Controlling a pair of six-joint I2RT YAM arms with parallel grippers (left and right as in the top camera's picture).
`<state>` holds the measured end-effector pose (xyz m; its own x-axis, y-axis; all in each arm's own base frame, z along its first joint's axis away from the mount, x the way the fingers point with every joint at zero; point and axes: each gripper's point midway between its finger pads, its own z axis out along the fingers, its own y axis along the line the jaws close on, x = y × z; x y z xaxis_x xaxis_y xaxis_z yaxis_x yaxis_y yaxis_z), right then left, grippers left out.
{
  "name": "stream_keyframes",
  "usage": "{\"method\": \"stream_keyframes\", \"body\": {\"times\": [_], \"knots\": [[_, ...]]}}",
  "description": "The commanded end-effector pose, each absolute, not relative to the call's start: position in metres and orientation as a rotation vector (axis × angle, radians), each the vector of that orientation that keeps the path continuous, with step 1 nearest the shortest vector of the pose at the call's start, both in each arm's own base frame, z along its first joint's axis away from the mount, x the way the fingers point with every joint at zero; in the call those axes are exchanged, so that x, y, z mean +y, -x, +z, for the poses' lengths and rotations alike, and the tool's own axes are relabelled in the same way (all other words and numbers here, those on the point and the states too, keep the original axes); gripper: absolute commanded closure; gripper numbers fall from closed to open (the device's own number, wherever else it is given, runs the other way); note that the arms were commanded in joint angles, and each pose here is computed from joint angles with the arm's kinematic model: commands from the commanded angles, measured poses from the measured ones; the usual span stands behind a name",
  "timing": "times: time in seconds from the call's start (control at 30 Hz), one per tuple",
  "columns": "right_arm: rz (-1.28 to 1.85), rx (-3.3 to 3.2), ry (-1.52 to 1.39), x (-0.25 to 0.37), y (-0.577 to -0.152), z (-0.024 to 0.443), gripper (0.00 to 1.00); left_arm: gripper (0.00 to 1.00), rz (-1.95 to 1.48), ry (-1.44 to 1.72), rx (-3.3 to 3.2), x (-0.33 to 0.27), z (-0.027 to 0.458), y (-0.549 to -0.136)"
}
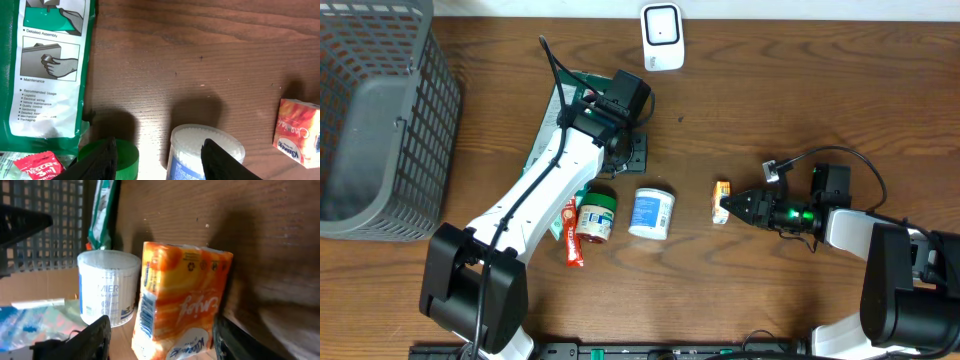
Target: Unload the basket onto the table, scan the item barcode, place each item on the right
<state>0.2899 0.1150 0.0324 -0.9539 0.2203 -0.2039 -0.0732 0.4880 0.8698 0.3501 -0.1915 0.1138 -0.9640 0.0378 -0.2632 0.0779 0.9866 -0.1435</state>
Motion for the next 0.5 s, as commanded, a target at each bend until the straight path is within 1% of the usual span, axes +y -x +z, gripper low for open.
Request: {"method": "stream_keyframes", "body": {"times": [0.0, 0.1, 0.13, 0.23, 0.3, 0.4, 0.47], "knots": [[1.349, 2.445, -0.177, 0.103, -0.309, 0.050, 0.37, 0.48, -0.215, -0.089, 2.845, -0.190, 0.119, -0.355], [1.217, 2.477, -0.212, 0.091, -0.320, 0.062, 0.36, 0.48, -0.240, -0.092, 2.802, -0.193, 0.135, -0.362], [1.147, 2.490, -0.226, 0.085, -0.324, 0.069, 0.36, 0.46, -0.253, -0.104, 2.775, -0.195, 0.145, -0.365], [0.952, 2.525, -0.275, 0.065, -0.334, 0.089, 0.36, 0.44, -0.288, -0.114, 2.719, -0.201, 0.168, -0.368], [0.791, 2.553, -0.323, 0.047, -0.339, 0.099, 0.31, 0.44, -0.304, -0.140, 2.701, -0.209, 0.174, -0.365], [0.588, 2.599, -0.392, 0.023, -0.338, 0.103, 0.28, 0.44, -0.317, -0.209, 2.706, -0.228, 0.172, -0.353], [0.461, 2.631, -0.444, 0.006, -0.335, 0.100, 0.20, 0.43, -0.321, -0.260, 2.707, -0.243, 0.167, -0.346]]}}
